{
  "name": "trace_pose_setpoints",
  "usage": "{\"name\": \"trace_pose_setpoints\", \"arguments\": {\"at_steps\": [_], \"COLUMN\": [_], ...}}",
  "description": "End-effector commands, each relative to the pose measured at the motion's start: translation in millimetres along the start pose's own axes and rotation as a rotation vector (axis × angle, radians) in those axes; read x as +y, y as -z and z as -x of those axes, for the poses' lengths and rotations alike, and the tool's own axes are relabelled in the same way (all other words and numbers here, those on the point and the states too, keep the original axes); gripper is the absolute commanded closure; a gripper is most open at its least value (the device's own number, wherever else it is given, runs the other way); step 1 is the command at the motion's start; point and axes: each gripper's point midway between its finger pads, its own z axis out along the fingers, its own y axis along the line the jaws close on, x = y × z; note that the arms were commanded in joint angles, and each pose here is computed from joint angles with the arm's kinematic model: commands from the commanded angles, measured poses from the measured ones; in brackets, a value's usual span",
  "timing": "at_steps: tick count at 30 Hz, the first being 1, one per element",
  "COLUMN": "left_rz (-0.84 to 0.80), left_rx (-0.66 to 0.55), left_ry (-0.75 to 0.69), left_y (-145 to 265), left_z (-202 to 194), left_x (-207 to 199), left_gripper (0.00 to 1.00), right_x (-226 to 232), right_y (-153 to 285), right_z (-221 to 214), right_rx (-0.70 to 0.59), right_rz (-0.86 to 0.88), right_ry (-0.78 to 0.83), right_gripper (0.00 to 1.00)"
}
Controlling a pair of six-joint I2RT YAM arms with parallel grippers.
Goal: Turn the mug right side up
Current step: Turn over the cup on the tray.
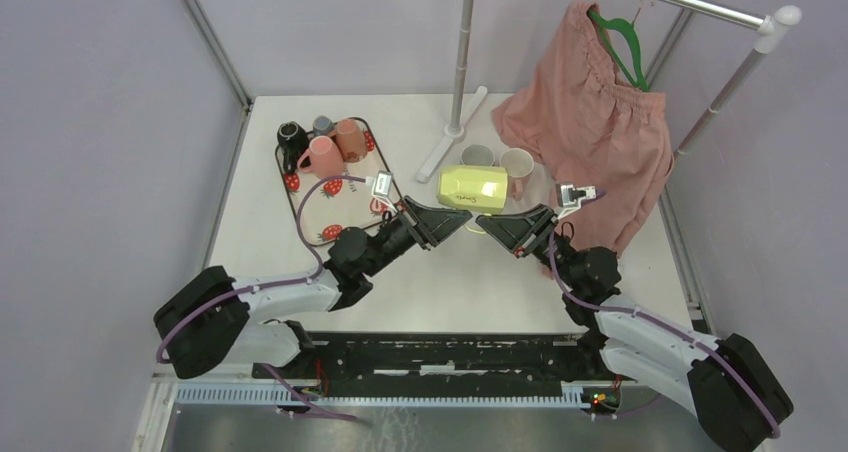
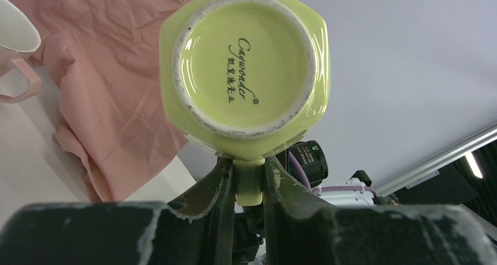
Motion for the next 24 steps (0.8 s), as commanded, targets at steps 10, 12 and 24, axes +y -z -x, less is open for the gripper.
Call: {"name": "trace_pose_setpoints", "arguments": {"at_steps": [10,12,24], "left_rz": [-0.118,-0.095,0.224], "left_rx": [0.031,0.034,0.07], "left_ry": [-0.042,-0.066,-0.249], "left_y": [-6.4,-6.6,13.9], "left_z": [0.4,1.6,10.2], "left_x": [-34.8,-33.0,13.7], "left_gripper": [0.46,0.43,0.29], "right_x": [24.1,25.3,27.2], "right_y": [-1.6,-0.9,1.4], "right_z": [22.6,24.5,31.5], "right_rx": [-0.09,-0.098,-0.126], "right_rz": [0.051,0.048,0.028], "right_ry": [0.107,0.116,0.168], "right_gripper": [1.0,1.0,1.0]}}
